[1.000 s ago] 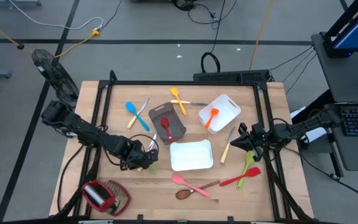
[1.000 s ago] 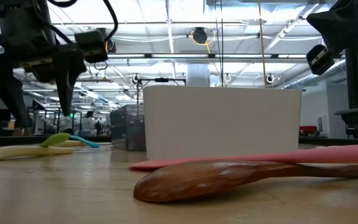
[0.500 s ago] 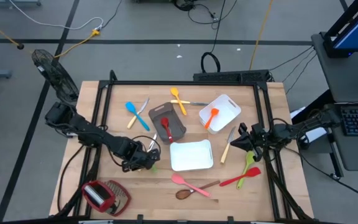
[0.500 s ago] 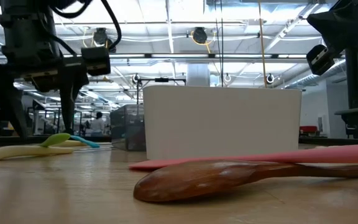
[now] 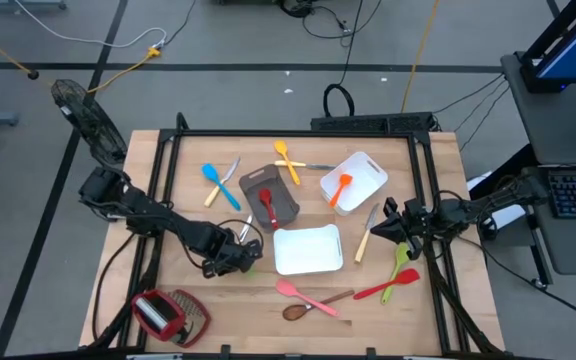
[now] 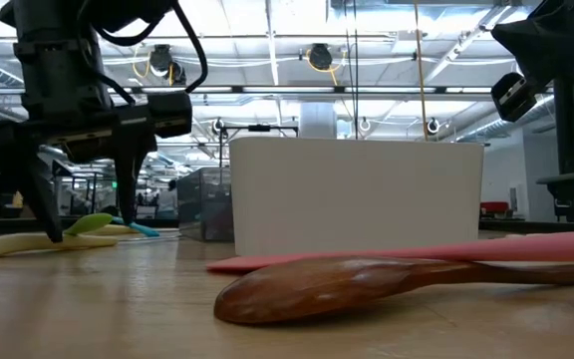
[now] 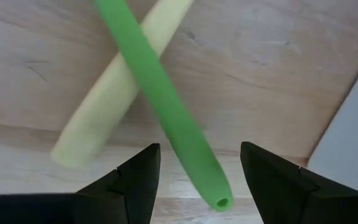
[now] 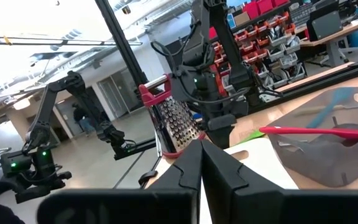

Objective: Pick & Place Kitchen Items
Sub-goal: Put the green spatula into the top white bin

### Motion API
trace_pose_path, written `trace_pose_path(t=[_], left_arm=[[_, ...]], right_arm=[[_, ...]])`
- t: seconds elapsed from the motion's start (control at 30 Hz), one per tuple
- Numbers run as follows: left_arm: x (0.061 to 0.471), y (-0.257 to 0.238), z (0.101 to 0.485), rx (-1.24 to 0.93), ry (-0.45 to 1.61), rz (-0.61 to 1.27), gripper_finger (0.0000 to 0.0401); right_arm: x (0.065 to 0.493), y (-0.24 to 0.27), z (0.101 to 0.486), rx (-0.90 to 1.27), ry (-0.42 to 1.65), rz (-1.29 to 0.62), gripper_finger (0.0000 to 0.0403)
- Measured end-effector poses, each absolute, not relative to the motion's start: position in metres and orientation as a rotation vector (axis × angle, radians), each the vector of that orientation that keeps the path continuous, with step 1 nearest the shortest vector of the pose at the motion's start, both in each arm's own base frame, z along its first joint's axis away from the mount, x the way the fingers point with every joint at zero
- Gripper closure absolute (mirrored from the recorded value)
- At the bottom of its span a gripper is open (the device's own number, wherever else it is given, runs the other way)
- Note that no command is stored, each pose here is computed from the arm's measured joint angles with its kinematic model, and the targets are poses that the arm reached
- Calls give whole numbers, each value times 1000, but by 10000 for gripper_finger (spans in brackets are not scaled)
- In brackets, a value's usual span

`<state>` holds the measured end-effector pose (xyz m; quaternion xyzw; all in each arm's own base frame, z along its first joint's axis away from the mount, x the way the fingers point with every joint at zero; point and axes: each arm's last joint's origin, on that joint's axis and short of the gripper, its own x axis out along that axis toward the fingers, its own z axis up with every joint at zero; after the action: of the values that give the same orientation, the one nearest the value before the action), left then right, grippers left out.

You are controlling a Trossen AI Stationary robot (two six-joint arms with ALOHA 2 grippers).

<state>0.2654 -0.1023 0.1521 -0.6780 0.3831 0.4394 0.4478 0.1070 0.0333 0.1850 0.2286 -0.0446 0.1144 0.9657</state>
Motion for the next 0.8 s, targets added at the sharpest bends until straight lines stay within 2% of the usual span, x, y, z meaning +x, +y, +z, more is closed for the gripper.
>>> trace_pose_path(t=[0.8], left_arm=[[265, -93, 150, -1648, 947, 1139, 174]], right_arm=[[107, 33, 185, 462, -91, 232, 399]])
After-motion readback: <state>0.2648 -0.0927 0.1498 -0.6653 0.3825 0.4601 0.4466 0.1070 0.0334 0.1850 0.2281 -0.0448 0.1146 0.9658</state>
